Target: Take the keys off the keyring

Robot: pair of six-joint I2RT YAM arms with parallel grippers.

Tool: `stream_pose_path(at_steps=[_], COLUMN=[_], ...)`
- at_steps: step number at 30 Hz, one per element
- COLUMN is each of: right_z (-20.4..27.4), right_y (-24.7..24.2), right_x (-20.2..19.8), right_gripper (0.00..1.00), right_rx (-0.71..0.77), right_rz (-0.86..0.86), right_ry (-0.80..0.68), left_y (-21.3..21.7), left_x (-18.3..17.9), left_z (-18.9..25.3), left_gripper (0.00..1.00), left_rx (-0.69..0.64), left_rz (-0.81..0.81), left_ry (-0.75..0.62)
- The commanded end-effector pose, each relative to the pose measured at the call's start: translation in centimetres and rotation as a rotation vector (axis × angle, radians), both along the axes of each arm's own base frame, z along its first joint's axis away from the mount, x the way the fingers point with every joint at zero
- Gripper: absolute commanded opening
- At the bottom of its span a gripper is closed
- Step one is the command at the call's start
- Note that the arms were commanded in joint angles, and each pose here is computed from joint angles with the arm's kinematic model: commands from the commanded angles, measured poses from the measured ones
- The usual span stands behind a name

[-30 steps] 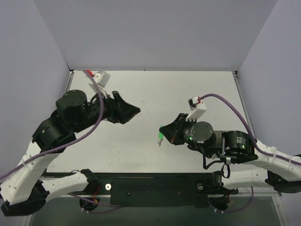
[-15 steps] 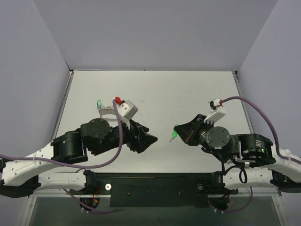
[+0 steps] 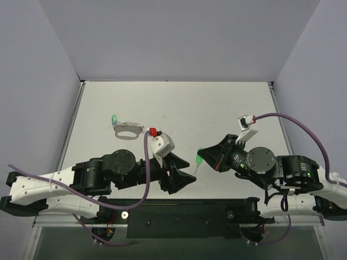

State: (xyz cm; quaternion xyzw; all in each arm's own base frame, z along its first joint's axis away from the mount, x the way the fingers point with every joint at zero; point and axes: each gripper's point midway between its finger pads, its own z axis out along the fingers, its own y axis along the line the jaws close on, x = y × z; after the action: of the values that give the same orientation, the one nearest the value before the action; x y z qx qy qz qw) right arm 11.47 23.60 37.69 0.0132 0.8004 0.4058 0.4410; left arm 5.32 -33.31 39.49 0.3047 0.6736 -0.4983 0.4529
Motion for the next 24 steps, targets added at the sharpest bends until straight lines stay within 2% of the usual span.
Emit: stream_pose_path(at_steps=[1, 7, 14, 24], right_z=[1.4, 2.4, 2.7, 3.3], right_y=[1.5, 1.8, 1.9, 2.1], right_x=[-1.3, -2.1, -2.6, -3.2], right_gripper=[0.0, 0.0, 0.0, 0.0], right_rx=[0.049, 0.076, 0.075, 0.066], right_rz=[0.104, 0.142, 0.155, 0.174], right_ry=[-0.038, -0.053, -0.059, -0.088], left_y=[0.0, -0.5, -0.6, 0.9], left_x=[-0.5, -1.8, -0.8, -0.3], left_z=[3.6, 3.8, 3.6, 4.9], left_gripper=[0.64, 0.62, 0.56, 0.56], left_rx=[-0.098, -0.08, -0.029, -0.083], left_rz=[0.016, 0.014, 0.119, 0.157], left_ry=[-0.065, -0.091, -0.131, -0.126])
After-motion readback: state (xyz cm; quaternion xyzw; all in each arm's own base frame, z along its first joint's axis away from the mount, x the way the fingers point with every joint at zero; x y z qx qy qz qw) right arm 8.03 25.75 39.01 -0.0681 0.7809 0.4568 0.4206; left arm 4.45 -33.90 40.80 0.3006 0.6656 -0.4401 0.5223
